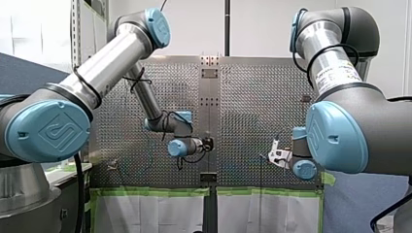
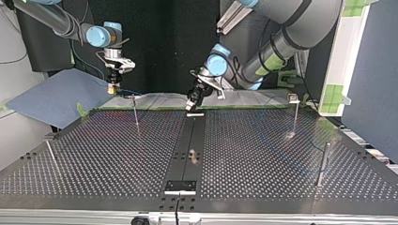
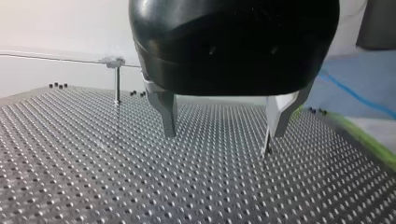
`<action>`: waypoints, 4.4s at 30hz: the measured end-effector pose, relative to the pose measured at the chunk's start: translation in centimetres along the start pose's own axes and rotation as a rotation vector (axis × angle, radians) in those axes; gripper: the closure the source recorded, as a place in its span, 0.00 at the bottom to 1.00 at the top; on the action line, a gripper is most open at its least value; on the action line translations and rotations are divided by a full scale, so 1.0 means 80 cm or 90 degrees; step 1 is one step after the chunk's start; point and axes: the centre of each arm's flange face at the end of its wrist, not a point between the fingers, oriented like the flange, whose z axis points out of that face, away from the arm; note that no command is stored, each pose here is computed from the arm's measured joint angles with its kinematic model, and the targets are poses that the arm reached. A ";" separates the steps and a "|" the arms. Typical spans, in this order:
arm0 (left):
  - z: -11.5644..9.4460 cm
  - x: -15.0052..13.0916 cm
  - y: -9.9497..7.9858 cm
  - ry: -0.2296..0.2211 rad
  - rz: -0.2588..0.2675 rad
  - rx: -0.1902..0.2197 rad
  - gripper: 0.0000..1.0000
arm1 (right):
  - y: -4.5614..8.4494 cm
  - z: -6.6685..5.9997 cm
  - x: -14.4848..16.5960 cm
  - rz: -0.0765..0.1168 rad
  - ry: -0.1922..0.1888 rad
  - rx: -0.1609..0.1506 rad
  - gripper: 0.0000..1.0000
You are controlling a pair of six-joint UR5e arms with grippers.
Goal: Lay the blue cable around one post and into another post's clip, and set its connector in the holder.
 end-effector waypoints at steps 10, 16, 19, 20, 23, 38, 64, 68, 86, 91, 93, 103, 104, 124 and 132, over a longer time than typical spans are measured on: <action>0.022 0.039 0.015 0.035 0.050 -0.053 0.06 | 0.000 0.000 0.000 -0.001 -0.002 -0.002 0.98; 0.013 0.079 0.024 0.087 0.082 -0.079 0.06 | 0.000 0.000 0.000 -0.001 -0.002 -0.002 0.98; 0.008 0.090 0.023 0.108 0.100 -0.079 0.06 | 0.000 -0.001 0.000 -0.001 -0.002 -0.003 0.98; 0.007 0.092 0.022 0.111 0.108 -0.078 0.06 | 0.000 0.000 0.000 -0.001 -0.002 -0.003 0.98; 0.006 0.094 0.020 0.115 0.127 -0.074 0.06 | 0.000 -0.001 0.000 -0.001 -0.002 -0.003 0.98; 0.017 0.091 0.007 0.068 0.116 -0.082 0.06 | 0.000 0.000 0.000 -0.001 0.000 -0.003 0.98; 0.056 0.127 -0.006 0.093 0.082 -0.101 0.09 | 0.000 0.000 0.000 -0.003 -0.001 -0.003 0.98; 0.055 0.128 -0.004 0.097 0.081 -0.103 0.18 | 0.000 0.000 0.000 -0.005 -0.001 -0.003 0.98; 0.055 0.127 -0.004 0.098 0.079 -0.101 0.93 | 0.001 0.000 0.000 -0.010 -0.001 -0.004 0.98; 0.055 0.127 -0.007 0.099 0.080 -0.099 0.95 | 0.003 0.000 0.000 -0.011 -0.001 -0.005 0.98; 0.055 0.127 -0.007 0.099 0.081 -0.098 0.95 | 0.003 0.000 0.000 -0.011 -0.001 -0.006 0.98; 0.057 0.125 -0.010 0.097 0.081 -0.077 0.72 | 0.006 0.001 0.001 -0.015 0.000 -0.008 0.98; 0.057 0.123 -0.009 0.096 0.081 -0.073 0.72 | 0.007 0.001 0.001 -0.016 0.001 -0.010 0.98; 0.059 0.112 -0.017 0.097 0.080 -0.045 0.88 | 0.011 0.002 0.003 -0.020 0.003 -0.016 0.98; 0.059 0.113 -0.017 0.099 0.080 -0.043 0.95 | 0.012 0.002 0.003 -0.020 0.003 -0.017 0.98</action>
